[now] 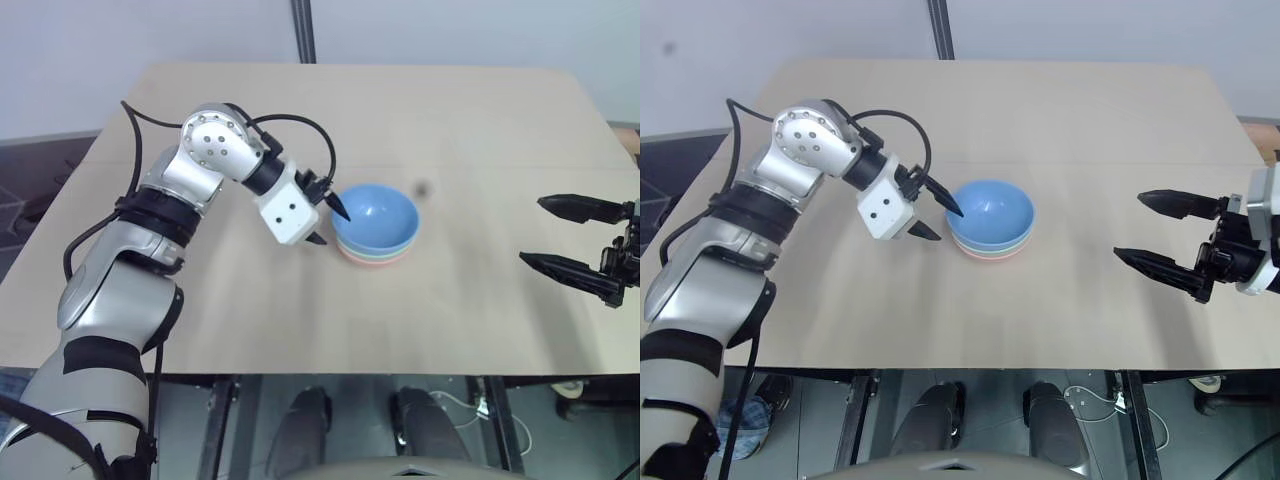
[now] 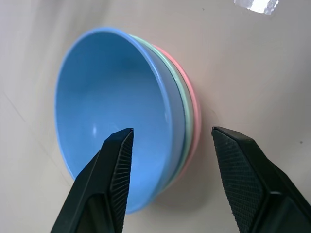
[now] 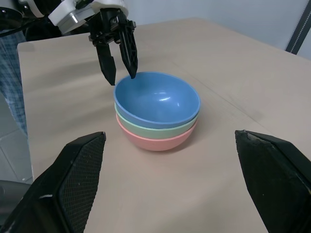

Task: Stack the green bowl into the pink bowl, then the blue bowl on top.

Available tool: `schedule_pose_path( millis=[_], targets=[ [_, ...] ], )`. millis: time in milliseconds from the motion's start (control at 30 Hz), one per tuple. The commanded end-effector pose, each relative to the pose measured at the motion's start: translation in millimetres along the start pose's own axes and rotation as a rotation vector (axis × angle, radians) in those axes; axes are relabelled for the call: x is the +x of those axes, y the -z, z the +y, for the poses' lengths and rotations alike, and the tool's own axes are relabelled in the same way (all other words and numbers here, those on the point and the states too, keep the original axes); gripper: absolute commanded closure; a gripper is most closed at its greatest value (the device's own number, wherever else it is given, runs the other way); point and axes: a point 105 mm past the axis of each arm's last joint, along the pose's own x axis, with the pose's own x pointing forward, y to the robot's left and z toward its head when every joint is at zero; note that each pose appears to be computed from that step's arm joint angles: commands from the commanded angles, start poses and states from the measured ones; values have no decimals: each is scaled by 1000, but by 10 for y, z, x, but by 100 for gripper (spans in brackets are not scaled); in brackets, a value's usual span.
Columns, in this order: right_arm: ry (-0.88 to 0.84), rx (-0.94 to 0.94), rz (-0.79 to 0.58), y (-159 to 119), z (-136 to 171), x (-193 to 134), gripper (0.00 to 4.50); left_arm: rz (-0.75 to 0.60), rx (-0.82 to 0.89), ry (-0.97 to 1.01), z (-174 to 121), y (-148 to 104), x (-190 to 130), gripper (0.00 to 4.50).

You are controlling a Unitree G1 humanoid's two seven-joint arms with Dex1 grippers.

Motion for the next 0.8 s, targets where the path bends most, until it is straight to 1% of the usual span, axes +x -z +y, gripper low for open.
schedule_pose_path(
  millis=[33,100,167,367,400,567,633,700,800],
  targets=[
    [5,-60,-20,-123,7,-25,0,26,21,-73,167,-10,-183,169],
    [5,-60,-19,-121,7,-27,0,11,-12,-111,203,-11,-239,169],
    [5,-61,-17,-117,0,-32,0,-28,-100,-179,235,-2,-331,169],
    [19,-51,3,-79,-39,-96,0,-143,-441,-376,113,110,-660,169],
    [21,-50,6,-74,-44,-105,0,-150,-473,-393,92,119,-688,169],
    [38,-47,42,-21,-95,-196,0,-74,-706,-507,-374,309,-852,169],
    [45,-48,55,-7,-116,-240,0,-73,-780,-534,-560,291,-874,169],
    [49,-48,61,1,-132,-276,0,-81,-839,-554,-684,242,-883,169],
    [63,-41,65,19,-182,-334,0,-89,-934,-577,-924,115,-903,169]
  ],
)
